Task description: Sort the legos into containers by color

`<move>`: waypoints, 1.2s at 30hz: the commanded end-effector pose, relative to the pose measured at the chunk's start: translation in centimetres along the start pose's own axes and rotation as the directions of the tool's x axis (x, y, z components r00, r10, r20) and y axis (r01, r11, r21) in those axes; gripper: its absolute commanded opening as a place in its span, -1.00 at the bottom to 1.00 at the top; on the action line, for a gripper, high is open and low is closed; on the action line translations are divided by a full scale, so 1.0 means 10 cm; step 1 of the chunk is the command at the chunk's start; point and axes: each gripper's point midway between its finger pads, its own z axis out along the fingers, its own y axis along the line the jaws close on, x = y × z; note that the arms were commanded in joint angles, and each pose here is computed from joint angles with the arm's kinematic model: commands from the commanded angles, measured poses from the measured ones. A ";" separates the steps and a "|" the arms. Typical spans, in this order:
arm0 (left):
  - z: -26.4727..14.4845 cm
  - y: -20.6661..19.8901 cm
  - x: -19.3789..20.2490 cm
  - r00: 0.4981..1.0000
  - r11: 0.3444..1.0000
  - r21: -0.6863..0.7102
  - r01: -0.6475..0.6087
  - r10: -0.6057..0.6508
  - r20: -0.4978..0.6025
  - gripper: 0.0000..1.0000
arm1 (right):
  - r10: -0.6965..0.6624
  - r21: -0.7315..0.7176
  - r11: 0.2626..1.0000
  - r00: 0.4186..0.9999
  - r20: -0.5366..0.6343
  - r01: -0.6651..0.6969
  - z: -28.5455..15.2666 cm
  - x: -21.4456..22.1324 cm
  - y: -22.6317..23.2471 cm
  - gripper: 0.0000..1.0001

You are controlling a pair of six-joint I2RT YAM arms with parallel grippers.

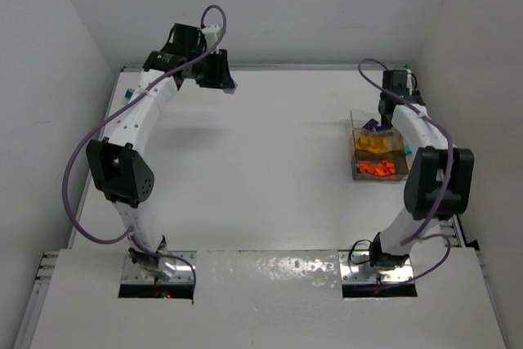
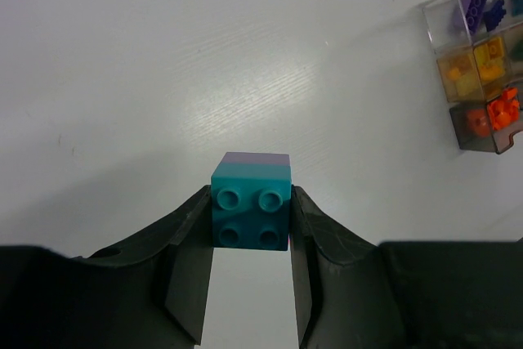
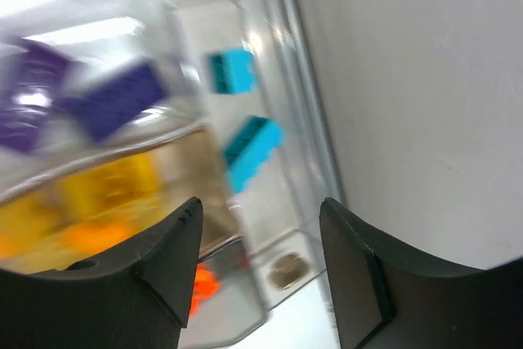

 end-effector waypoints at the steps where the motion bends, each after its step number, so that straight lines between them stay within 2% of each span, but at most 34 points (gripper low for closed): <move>1: -0.10 -0.11 -0.19 0.997 0.998 0.051 -0.021 0.018 0.071 -1.00 | 0.206 -0.143 0.973 0.956 0.207 -0.178 -0.54 -0.50 0.25 0.17; 2: -0.10 -0.14 -0.19 0.997 0.998 0.065 -0.023 0.018 0.071 -1.00 | 0.140 -0.198 0.976 0.956 0.258 -0.089 -0.70 -0.48 0.56 0.18; 3: -0.11 -0.16 -0.20 0.997 0.997 0.075 -0.028 0.022 0.075 -1.00 | 0.118 -0.225 0.973 0.942 0.314 -0.047 -0.81 -0.52 0.67 0.19; 4: -0.12 -0.19 -0.21 0.997 0.996 0.089 -0.032 0.025 0.078 -1.00 | 0.122 -0.261 0.965 0.877 0.465 0.004 -1.10 -0.79 0.71 0.19; 5: -0.13 -0.25 -0.21 0.997 0.992 0.121 -0.041 0.032 0.077 -1.00 | 0.059 -0.299 0.946 0.842 0.536 0.123 -1.28 -0.69 1.03 0.19; 6: -0.15 -0.28 -0.23 0.996 0.990 0.135 -0.047 0.036 0.082 -1.00 | 0.054 -0.333 0.922 0.790 0.611 0.195 -1.46 -0.72 1.18 0.20; 7: -0.16 -0.32 -0.23 0.996 0.987 0.153 -0.051 0.039 0.082 -1.00 | 0.145 -0.428 0.853 0.653 0.743 0.298 -1.89 -0.94 1.44 0.22; 8: -0.17 -0.38 -0.23 0.996 0.981 0.184 -0.056 0.041 0.081 -1.00 | 0.160 -0.446 0.787 0.557 0.815 0.426 -2.21 -0.78 1.69 0.25; 9: -0.19 -0.43 -0.25 0.996 0.979 0.197 -0.060 0.044 0.084 -1.00 | 0.279 -0.458 0.755 0.403 0.872 0.470 -2.62 -0.94 1.72 0.35; 10: -0.20 -0.47 -0.24 0.995 0.975 0.214 -0.065 0.048 0.083 -1.00 | 0.359 -0.478 0.654 0.316 0.878 0.586 -3.04 -0.83 1.96 0.40; 13: -0.24 -0.62 -0.22 0.994 0.957 0.276 -0.092 0.074 0.077 -1.00 | 0.460 -0.474 0.566 0.219 0.861 0.675 -3.62 -0.87 2.24 0.41; 15: -0.29 -0.67 -0.21 0.993 0.952 0.289 -0.104 0.086 0.075 -1.00 | 0.450 -0.451 0.545 0.206 0.869 0.707 -3.67 -0.84 2.47 0.43; 16: -0.30 -0.70 -0.20 0.992 0.948 0.295 -0.121 0.103 0.077 -1.00 | 0.474 -0.435 0.543 0.165 0.865 0.718 -3.83 -0.88 2.52 0.43; 19: -0.36 -0.75 -0.17 0.991 0.944 0.303 -0.131 0.115 0.073 -1.00 | 0.505 -0.442 0.499 0.165 0.847 0.746 -3.96 -0.87 2.70 0.43; 23: -0.41 -0.81 -0.10 0.990 0.937 0.322 -0.137 0.122 0.066 -1.00 | 0.560 -0.431 0.471 0.117 0.820 0.770 -4.25 -0.96 2.78 0.44; 27: -0.43 -0.89 -0.08 0.990 0.929 0.344 -0.137 0.121 0.067 -1.00 | 0.574 -0.428 0.463 0.106 0.812 0.776 -4.34 -1.06 2.88 0.44; 30: -0.46 -0.93 -0.08 0.990 0.923 0.358 -0.139 0.121 0.071 -1.00 | 0.571 -0.441 0.460 0.123 0.812 0.771 -4.31 -1.10 2.98 0.41; 36: -0.49 -0.96 -0.05 0.991 0.920 0.367 -0.136 0.121 0.064 -1.00 | 0.567 -0.441 0.473 0.119 0.815 0.763 -4.31 -1.17 3.01 0.17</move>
